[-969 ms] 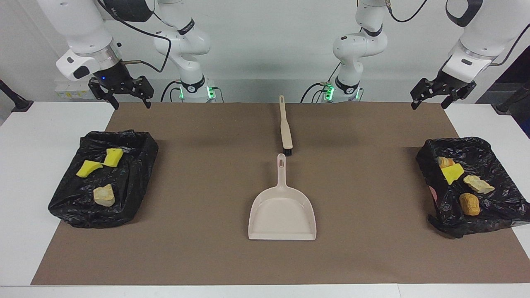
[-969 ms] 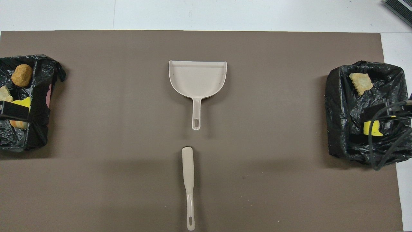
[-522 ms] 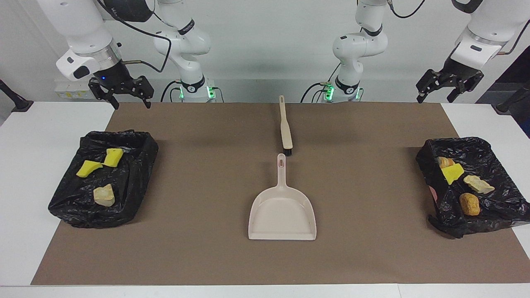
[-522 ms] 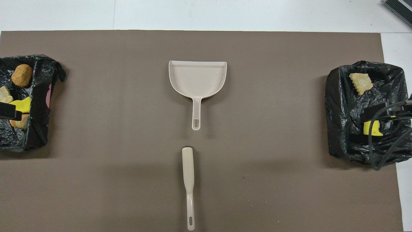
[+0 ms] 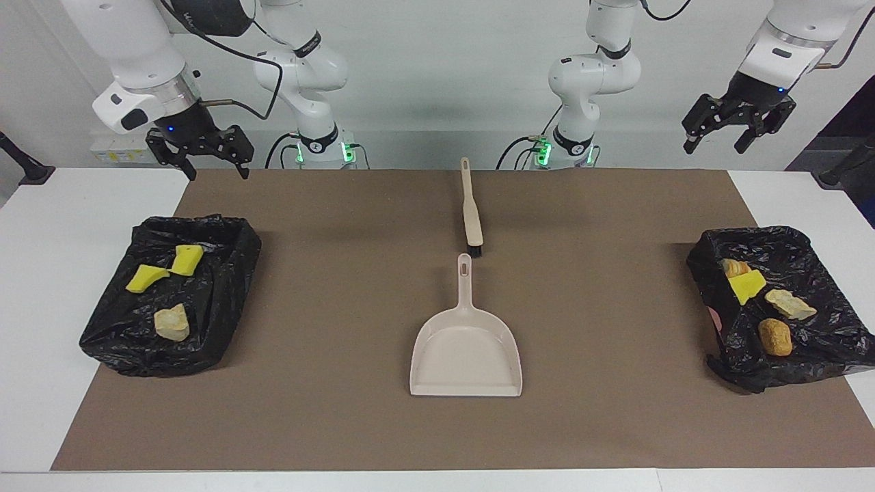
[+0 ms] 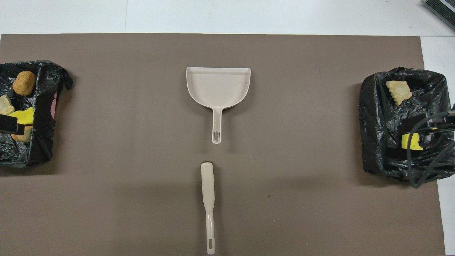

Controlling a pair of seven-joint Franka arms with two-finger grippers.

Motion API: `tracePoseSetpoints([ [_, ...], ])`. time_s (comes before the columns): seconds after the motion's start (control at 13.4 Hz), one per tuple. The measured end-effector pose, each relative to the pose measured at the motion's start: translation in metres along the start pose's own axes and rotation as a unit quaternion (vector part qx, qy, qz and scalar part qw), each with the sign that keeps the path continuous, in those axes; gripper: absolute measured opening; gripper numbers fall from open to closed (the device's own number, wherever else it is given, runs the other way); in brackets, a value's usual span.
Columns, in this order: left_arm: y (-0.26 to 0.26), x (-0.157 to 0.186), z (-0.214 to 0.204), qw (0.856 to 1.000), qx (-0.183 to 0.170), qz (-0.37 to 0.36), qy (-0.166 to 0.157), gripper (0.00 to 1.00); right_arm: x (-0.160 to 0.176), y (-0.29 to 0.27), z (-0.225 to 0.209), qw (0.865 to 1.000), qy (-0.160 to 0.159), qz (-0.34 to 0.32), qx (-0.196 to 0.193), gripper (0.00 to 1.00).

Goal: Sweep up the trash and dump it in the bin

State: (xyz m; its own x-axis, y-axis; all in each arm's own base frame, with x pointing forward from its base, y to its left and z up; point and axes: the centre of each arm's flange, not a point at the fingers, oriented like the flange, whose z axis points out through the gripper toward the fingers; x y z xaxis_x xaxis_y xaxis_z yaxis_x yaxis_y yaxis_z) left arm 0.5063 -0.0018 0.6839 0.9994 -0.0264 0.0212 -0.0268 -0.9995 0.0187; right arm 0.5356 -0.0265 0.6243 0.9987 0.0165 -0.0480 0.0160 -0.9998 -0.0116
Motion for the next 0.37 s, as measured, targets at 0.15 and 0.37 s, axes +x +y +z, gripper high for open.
tracePoseSetpoints([
  [0.15, -0.0002, -0.0002, 0.0005, 1.0, 0.0, 0.0, -0.001, 1.0, 0.0, 0.0, 0.0, 1.0, 0.0, 0.0, 0.0, 1.0],
  [0.37, -0.0005, -0.0003, 0.0008, 1.0, 0.0, -0.001, -0.002, 1.0, 0.0, 0.0, 0.0, 1.0, 0.0, 0.0, 0.0, 1.0],
])
